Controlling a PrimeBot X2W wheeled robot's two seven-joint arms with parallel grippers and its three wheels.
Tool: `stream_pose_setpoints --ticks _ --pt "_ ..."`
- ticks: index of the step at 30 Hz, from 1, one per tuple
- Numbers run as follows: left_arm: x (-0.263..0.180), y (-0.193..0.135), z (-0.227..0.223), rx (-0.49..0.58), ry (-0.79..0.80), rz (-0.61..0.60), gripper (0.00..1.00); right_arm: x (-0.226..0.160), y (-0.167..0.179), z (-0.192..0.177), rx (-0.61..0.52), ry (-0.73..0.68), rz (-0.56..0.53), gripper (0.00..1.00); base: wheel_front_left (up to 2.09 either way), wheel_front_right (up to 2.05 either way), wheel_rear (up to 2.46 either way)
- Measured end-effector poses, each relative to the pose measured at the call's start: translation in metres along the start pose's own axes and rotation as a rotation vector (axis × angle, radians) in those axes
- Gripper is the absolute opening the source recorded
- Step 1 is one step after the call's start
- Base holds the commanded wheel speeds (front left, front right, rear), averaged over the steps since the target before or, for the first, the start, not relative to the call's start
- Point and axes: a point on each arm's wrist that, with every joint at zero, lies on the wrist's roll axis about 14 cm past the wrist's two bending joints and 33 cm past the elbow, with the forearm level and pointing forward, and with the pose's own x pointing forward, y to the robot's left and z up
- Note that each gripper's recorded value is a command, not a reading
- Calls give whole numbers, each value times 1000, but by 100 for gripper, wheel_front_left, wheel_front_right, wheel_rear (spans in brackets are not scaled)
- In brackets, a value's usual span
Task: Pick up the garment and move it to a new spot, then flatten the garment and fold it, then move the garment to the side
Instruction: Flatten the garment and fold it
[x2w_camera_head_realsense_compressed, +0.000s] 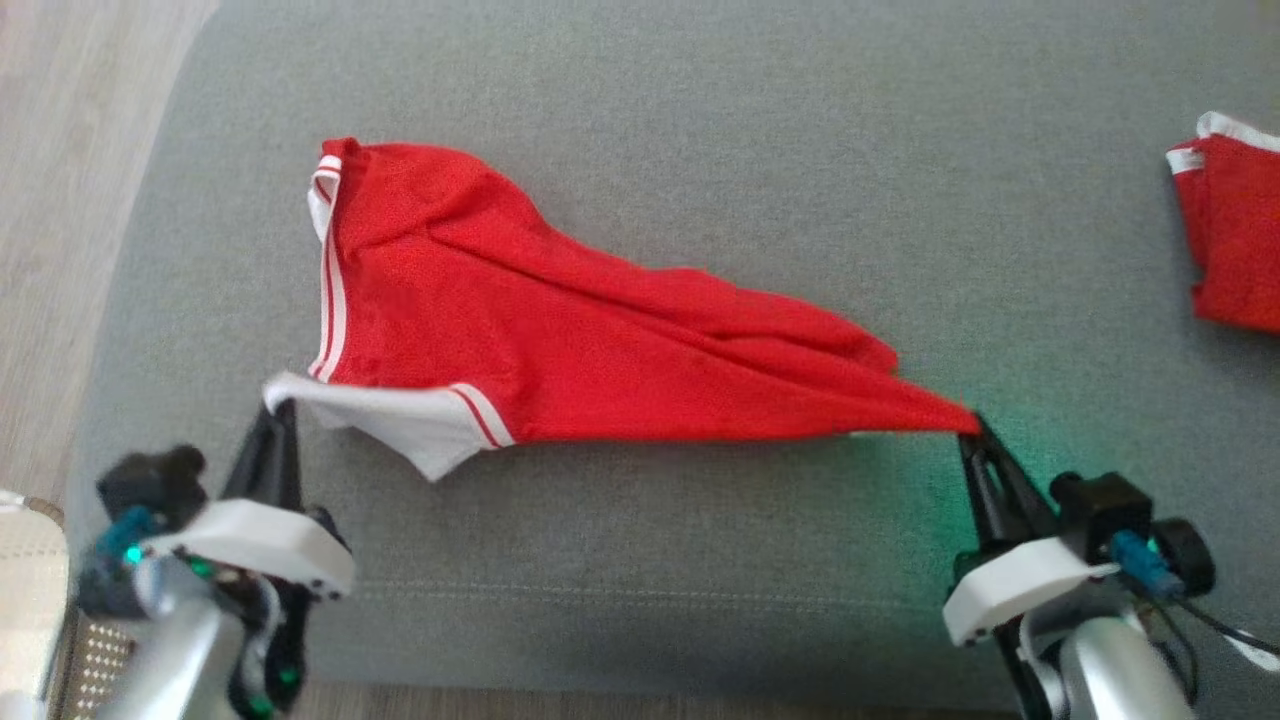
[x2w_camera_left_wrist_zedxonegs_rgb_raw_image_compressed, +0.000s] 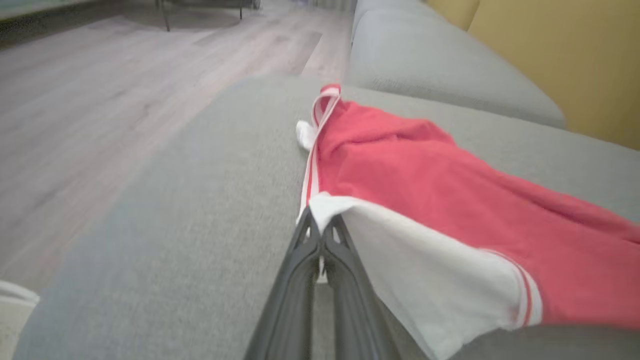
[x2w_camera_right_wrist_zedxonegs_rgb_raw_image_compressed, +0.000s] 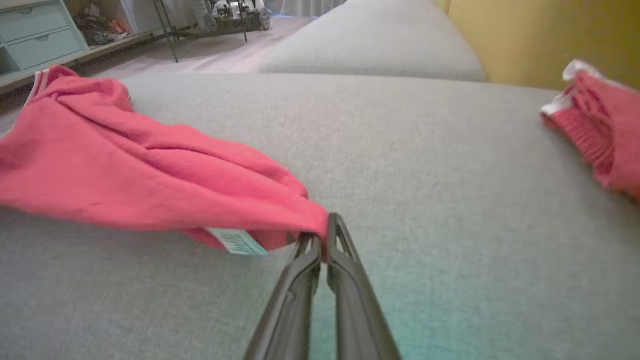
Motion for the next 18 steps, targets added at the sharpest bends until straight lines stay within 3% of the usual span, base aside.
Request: stream_pose_setpoints --ticks 5,12,18 --pt "12 -3 75 95 -187 -64 0 3 -15 45 -92 -110 -39 0 0 0 0" --pt "25 -41 247 290 -550 -191 0 31 -27 184 -298 -371 -98 0 0 0 0" --pt "52 -76 325 404 -650 -282 0 71 -43 265 -363 -423 -144 0 0 0 0"
